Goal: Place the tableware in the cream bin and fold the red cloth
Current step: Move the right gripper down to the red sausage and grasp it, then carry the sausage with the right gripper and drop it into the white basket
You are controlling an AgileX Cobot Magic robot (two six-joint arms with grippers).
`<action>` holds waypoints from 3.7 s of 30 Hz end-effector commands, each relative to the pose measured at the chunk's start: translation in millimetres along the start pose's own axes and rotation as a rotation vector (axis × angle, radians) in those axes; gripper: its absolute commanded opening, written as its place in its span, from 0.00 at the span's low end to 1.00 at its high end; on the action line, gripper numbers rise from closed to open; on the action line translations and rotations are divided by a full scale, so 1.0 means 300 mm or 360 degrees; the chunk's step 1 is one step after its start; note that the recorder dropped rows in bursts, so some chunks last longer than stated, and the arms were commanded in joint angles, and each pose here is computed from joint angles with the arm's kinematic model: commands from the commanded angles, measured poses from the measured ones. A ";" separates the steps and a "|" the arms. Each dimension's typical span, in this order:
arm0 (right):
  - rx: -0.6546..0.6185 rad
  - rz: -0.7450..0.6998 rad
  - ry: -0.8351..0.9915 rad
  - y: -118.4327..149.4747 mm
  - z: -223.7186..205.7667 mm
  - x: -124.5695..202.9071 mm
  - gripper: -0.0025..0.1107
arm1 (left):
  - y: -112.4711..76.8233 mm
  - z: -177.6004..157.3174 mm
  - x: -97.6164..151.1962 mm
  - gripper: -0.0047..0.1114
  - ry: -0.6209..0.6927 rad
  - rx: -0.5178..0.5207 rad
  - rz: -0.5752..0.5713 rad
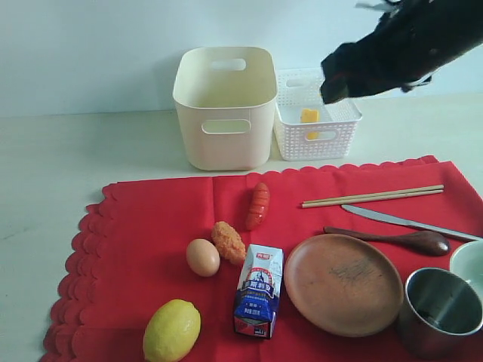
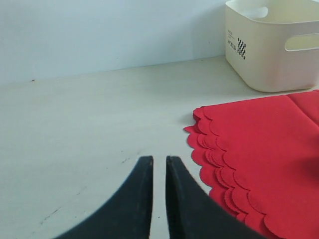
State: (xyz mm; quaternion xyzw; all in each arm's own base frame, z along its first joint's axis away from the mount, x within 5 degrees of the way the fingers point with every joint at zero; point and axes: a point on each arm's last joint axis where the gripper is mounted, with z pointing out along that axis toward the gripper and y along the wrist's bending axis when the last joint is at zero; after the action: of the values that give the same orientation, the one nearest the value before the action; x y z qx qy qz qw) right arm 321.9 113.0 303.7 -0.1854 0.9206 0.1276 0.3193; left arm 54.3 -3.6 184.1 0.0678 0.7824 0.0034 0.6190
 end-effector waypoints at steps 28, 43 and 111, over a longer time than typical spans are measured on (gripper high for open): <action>-0.0097 0.0010 0.0544 0.125 0.609 0.113 0.57 | 0.000 -0.002 -0.003 0.14 -0.0019 0.0005 0.0015; -0.0072 0.0197 0.0734 0.119 0.739 0.116 0.11 | 0.000 -0.002 -0.003 0.14 -0.0019 0.0005 0.0015; 0.0135 0.0023 -0.0168 -0.477 0.696 -0.278 0.50 | 0.000 -0.002 -0.003 0.14 -0.0019 0.0005 0.0015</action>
State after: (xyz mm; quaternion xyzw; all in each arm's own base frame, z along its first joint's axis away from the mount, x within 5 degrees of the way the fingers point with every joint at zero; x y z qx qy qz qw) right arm 557.7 81.8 156.7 -0.1565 0.9145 0.1010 0.3592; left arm 54.3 -3.6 184.1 0.0678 0.7824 0.0034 0.6190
